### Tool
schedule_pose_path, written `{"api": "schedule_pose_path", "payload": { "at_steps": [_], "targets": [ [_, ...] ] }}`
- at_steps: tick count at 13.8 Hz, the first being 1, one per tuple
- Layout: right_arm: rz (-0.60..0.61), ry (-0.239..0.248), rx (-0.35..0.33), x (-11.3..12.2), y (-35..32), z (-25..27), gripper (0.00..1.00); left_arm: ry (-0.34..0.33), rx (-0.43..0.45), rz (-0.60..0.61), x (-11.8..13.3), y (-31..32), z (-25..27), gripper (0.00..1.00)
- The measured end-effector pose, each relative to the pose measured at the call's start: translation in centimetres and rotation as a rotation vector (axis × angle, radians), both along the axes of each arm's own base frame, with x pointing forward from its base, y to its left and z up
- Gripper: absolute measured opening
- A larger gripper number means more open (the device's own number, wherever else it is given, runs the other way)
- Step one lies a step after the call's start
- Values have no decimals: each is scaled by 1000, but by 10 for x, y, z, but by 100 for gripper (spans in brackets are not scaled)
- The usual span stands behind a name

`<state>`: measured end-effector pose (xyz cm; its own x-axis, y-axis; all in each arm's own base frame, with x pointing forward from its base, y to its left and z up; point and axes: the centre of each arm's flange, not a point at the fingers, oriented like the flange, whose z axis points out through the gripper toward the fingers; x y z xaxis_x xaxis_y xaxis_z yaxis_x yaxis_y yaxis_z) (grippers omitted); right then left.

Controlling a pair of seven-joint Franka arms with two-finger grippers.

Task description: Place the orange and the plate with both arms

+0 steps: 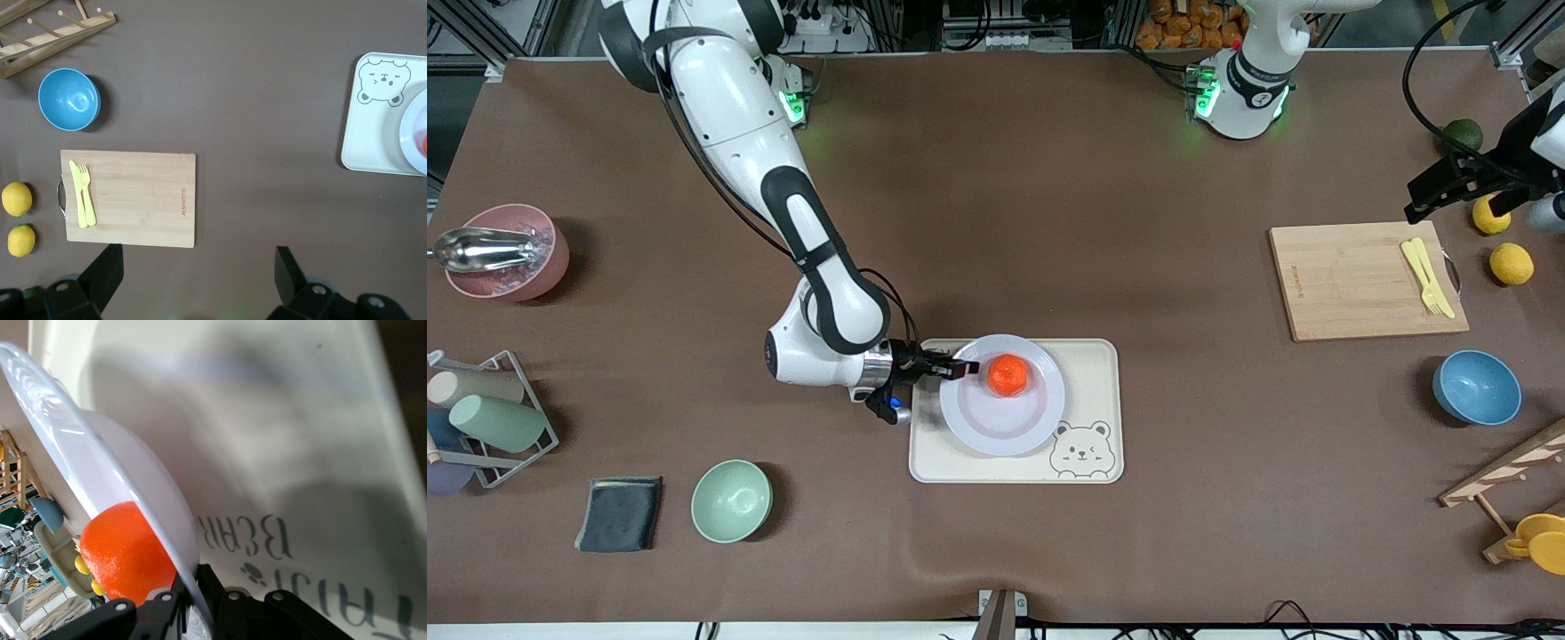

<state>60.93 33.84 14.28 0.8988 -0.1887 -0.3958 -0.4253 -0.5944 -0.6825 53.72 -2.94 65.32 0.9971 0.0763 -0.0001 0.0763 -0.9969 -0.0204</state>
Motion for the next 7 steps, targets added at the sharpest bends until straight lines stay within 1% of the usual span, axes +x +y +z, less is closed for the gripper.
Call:
{"api": "schedule_pose_path", "payload": {
  "at_steps": [1,2,3,5,6,7],
  "targets": [
    [1,-4,-3,2,-2,0,10,-1,0,-1,0,1,0,100],
    [4,-13,-6,5,-3,2,17,-2,0,-1,0,2,0,100],
    [17,-32,-17,10,-5,6,26,-2,0,1,0,4,0,100],
    [56,-97,-59,29,-15,23,50,-3,0,2,1,6,0,100],
    [79,-132,-87,39,-25,33,59,-4,-1,2,1,5,0,100],
    [116,-163,-120,49,-37,44,71,-4,-1,1,1,5,0,100]
  ]
}}
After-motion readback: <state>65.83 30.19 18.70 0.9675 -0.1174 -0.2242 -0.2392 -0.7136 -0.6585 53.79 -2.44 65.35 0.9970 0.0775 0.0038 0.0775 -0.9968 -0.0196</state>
